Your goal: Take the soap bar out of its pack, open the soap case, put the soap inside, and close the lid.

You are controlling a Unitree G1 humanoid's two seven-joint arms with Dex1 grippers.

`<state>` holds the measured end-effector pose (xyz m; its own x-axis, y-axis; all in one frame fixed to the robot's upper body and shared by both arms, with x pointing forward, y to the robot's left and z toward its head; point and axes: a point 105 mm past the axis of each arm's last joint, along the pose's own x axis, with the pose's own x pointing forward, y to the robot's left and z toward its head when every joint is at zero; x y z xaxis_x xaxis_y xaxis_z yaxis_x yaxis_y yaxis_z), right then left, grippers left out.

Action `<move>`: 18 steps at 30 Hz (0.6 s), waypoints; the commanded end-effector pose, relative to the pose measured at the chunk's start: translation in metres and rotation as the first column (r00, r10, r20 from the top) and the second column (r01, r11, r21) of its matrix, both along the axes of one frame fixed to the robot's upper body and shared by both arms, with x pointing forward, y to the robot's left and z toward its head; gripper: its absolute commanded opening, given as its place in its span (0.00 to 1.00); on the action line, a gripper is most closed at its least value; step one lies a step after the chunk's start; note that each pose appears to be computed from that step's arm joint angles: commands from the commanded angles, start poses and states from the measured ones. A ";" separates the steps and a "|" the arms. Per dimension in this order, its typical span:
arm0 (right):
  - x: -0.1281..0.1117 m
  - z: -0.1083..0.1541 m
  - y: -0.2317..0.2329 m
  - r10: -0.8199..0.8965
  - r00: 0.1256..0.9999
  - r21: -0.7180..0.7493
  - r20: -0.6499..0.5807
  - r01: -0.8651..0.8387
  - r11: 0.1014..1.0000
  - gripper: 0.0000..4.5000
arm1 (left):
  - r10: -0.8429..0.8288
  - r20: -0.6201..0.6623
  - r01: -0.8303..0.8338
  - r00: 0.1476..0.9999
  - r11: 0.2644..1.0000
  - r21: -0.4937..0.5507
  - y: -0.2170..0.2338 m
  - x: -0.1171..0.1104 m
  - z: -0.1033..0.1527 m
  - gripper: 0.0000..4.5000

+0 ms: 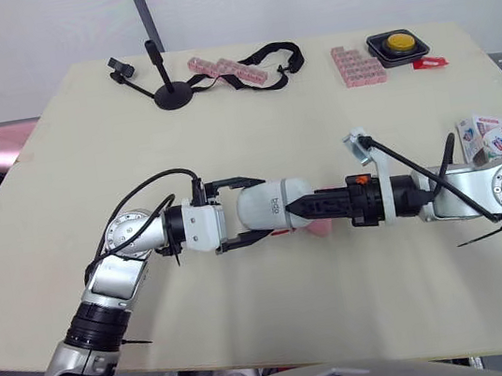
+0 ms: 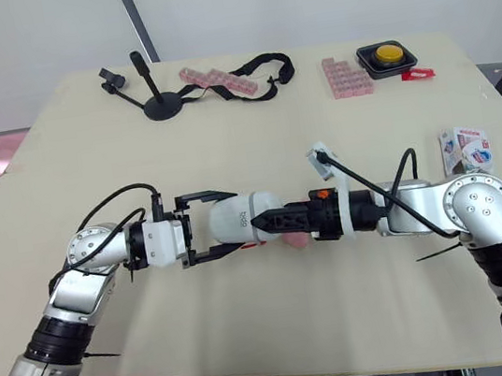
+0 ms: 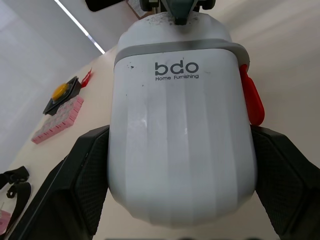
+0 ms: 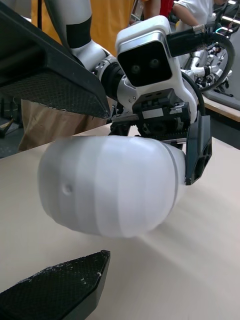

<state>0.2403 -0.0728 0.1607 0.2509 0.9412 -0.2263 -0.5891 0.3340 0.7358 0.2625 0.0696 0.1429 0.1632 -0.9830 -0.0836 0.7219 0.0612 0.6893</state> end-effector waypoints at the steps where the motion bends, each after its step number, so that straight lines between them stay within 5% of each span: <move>1: 0.000 0.012 0.002 0.003 1.000 0.046 0.009 -0.004 0.999 0.75 | -0.017 0.038 0.017 0.999 1.000 -0.012 -0.002 -0.004 0.008 0.77; 5: 0.001 0.011 0.002 0.002 1.000 0.044 0.005 -0.002 0.999 0.46 | -0.014 0.037 0.015 0.999 1.000 -0.012 -0.002 -0.004 0.008 0.77; 18: -0.004 0.018 0.000 0.056 0.998 0.087 0.009 -0.057 0.995 0.45 | 0.000 0.018 0.000 1.000 1.000 -0.018 -0.002 -0.002 0.006 0.77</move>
